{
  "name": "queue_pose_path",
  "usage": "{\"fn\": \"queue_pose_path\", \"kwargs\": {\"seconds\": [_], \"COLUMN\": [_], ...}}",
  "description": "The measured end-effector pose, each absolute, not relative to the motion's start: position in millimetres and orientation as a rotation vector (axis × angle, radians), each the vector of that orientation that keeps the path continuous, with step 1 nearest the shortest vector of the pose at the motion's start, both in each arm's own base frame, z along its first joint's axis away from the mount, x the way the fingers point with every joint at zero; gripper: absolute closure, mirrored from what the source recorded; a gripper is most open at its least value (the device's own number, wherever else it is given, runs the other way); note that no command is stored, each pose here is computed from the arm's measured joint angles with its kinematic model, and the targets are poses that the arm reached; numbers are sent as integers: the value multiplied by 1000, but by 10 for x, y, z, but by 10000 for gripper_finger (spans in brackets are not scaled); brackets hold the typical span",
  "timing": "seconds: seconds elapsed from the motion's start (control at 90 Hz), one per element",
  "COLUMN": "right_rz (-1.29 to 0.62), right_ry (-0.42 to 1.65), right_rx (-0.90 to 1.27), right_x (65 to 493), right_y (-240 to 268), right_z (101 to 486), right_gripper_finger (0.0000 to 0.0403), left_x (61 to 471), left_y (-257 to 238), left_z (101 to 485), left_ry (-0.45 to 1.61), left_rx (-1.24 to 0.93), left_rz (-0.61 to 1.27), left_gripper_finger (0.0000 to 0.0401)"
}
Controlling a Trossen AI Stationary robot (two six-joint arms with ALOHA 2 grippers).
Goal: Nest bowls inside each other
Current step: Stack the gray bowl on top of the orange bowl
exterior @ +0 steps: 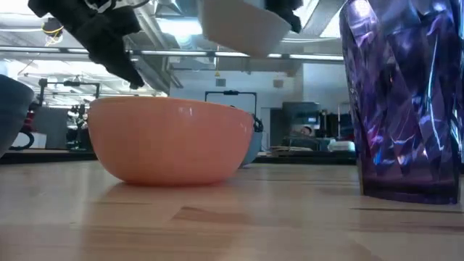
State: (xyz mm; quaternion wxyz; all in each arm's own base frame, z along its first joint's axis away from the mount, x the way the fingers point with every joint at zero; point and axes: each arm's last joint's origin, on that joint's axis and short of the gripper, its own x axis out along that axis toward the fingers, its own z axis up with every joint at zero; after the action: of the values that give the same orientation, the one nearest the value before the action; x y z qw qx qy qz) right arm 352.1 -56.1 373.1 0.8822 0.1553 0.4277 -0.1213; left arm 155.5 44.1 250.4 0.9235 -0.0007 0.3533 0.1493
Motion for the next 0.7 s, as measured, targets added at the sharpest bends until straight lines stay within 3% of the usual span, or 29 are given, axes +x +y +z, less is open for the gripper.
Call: {"fn": "queue_pose_path", "kwargs": {"seconds": [0.322, 0.7], "right_rz": [3, 161], "right_ry": [872, 990], "right_rx": [403, 472], "right_x": [4037, 4271], "right_y": [-172, 1], "right_z": [3455, 3057], "right_gripper_finger": [403, 403], "left_x": [1556, 1553], "left_y": [400, 383], "left_z": [2489, 2488], "left_ry": [743, 751], "left_rx": [-1, 33], "left_rz": [279, 290], "left_gripper_finger": [283, 283]}}
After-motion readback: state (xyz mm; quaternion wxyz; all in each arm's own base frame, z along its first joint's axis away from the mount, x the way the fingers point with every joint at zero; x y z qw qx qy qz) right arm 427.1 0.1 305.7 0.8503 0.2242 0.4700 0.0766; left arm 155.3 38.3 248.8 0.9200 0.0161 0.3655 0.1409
